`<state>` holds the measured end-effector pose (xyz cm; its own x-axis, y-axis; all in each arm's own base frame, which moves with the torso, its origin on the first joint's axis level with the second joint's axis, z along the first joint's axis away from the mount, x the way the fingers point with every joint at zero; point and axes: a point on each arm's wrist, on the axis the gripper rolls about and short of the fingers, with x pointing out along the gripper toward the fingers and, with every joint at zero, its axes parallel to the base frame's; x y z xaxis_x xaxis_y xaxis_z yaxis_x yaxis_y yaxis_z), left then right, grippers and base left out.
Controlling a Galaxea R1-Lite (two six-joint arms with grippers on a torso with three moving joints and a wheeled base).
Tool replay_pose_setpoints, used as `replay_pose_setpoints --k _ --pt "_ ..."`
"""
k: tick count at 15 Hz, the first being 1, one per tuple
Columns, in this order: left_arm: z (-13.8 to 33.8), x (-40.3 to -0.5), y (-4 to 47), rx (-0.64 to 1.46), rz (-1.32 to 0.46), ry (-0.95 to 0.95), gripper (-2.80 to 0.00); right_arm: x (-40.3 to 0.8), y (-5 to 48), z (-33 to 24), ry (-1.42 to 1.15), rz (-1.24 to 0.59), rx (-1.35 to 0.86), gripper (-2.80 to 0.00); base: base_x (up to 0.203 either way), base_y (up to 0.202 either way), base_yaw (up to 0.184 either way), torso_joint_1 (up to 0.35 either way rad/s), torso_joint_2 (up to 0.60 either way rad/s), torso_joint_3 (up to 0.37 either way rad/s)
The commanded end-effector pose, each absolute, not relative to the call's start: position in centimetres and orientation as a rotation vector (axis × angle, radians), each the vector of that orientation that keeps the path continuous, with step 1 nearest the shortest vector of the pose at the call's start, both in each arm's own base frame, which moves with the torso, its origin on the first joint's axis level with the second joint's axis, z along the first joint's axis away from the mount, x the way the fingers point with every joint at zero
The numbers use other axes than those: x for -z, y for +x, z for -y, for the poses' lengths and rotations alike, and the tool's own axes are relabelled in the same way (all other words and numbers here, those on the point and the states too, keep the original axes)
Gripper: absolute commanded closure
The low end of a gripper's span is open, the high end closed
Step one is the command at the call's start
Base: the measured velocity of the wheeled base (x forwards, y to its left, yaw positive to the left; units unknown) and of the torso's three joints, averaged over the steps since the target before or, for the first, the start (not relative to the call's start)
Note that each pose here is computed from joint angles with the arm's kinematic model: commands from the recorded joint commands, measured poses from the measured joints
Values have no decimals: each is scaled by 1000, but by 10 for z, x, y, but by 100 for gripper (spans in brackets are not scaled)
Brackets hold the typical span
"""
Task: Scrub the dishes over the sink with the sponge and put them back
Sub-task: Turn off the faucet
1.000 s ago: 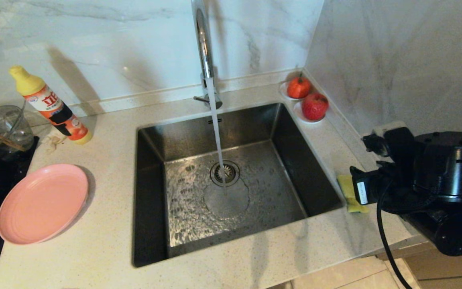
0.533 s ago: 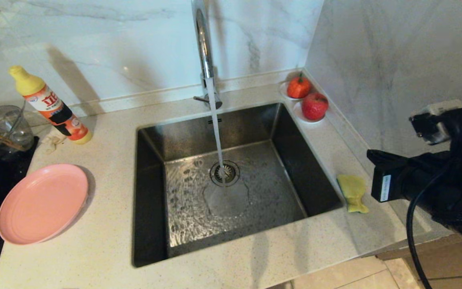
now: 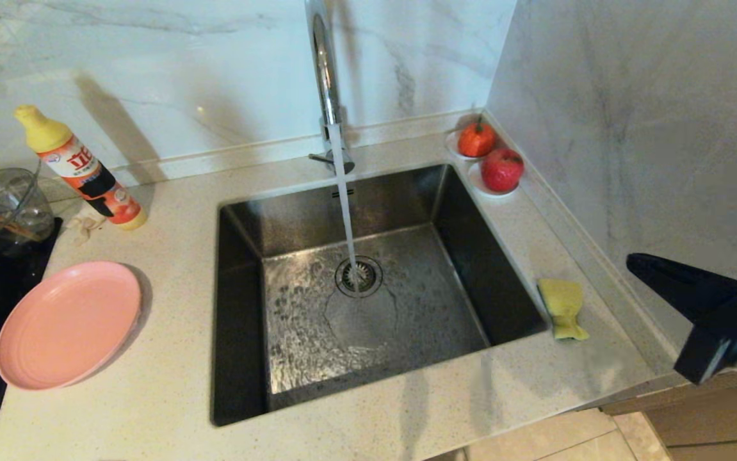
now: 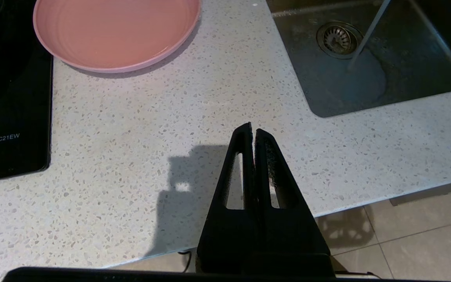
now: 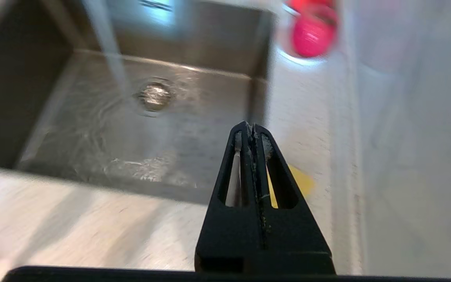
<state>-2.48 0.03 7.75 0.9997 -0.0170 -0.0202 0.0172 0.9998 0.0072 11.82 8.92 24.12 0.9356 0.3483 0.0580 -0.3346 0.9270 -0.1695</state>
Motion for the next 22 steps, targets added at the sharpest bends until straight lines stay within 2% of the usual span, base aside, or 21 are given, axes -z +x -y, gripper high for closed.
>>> replay_pose_setpoints --k 1,3,6,10,14,18,22 --pt "0 -77 -25 17 -18 8 0 -236 98 -73 -142 162 -429 0 0 0 0 0 0 0" --pt "0 -77 -25 17 -18 8 0 -236 88 -60 -136 250 -459 0 0 0 0 0 0 0" --pt "0 -77 -25 16 -17 8 0 -224 82 -39 -164 240 -406 0 0 0 0 0 0 0" --pt "0 -77 -25 17 -18 8 0 -205 52 -20 -184 225 -409 0 0 0 0 0 0 0" --pt "0 -77 -25 16 -18 8 0 -182 25 -8 -188 191 -312 0 0 0 0 0 0 0" --pt "0 -77 -25 17 -17 8 0 -155 -2 -4 -181 176 -224 0 0 0 0 0 0 0" --pt "0 -77 -25 16 -18 8 0 -111 -6 -3 -173 99 -127 0 0 0 0 0 0 0"
